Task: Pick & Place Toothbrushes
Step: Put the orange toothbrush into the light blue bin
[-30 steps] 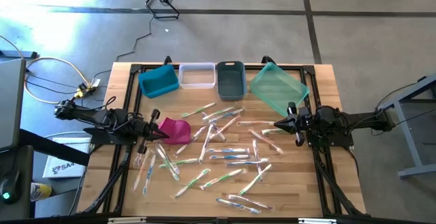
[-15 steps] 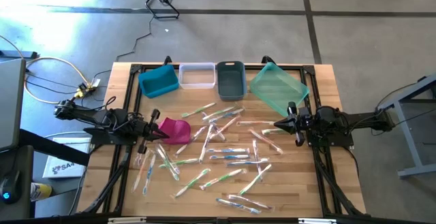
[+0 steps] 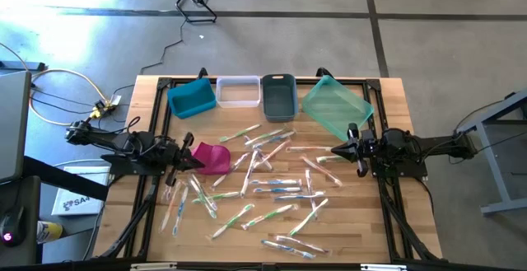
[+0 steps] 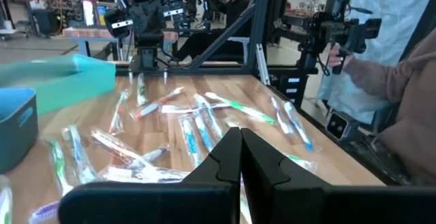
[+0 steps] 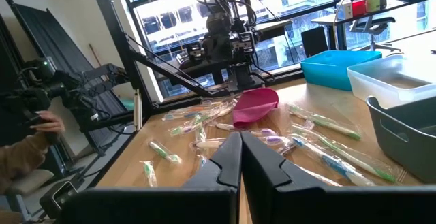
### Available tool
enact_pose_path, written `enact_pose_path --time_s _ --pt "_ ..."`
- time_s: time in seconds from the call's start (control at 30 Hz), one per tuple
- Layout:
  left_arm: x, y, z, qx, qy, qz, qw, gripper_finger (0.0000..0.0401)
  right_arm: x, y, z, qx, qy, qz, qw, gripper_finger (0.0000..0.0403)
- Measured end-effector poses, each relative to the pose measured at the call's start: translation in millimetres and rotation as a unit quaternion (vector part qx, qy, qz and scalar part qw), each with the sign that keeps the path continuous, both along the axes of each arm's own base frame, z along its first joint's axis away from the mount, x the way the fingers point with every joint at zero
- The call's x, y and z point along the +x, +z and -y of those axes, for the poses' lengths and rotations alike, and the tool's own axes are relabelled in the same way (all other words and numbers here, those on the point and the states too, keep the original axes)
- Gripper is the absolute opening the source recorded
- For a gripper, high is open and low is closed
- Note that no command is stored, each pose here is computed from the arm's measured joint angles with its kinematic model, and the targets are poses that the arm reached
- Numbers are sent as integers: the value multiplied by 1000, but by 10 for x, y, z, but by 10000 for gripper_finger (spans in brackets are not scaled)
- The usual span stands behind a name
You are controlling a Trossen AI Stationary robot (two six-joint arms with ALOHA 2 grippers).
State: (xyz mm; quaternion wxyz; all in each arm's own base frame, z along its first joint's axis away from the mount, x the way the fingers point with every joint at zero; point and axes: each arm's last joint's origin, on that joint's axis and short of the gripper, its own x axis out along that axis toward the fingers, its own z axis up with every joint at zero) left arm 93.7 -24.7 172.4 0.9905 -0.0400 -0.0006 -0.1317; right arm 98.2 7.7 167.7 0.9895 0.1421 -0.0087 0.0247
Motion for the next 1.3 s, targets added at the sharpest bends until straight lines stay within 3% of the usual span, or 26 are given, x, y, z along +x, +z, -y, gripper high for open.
enact_pose_path --time_s 0.5,0.57,0.77,0.87,1.3 --pt "0 1 0 -2 0 0 1000 0 0 0 0 0 0 0 1000 2" --pt "2 1 -9 -3 16 0 1000 0 0 0 1 0 -1 0 1000 2" --pt "9 20 -87 10 151 10 988 0 0 3 11 0 -18 1 1000 2" --pt "9 20 -91 31 157 12 987 0 0 5 21 1 -36 2 999 2" --pt "9 15 -91 33 157 9 987 0 0 4 25 1 -42 2 999 3"
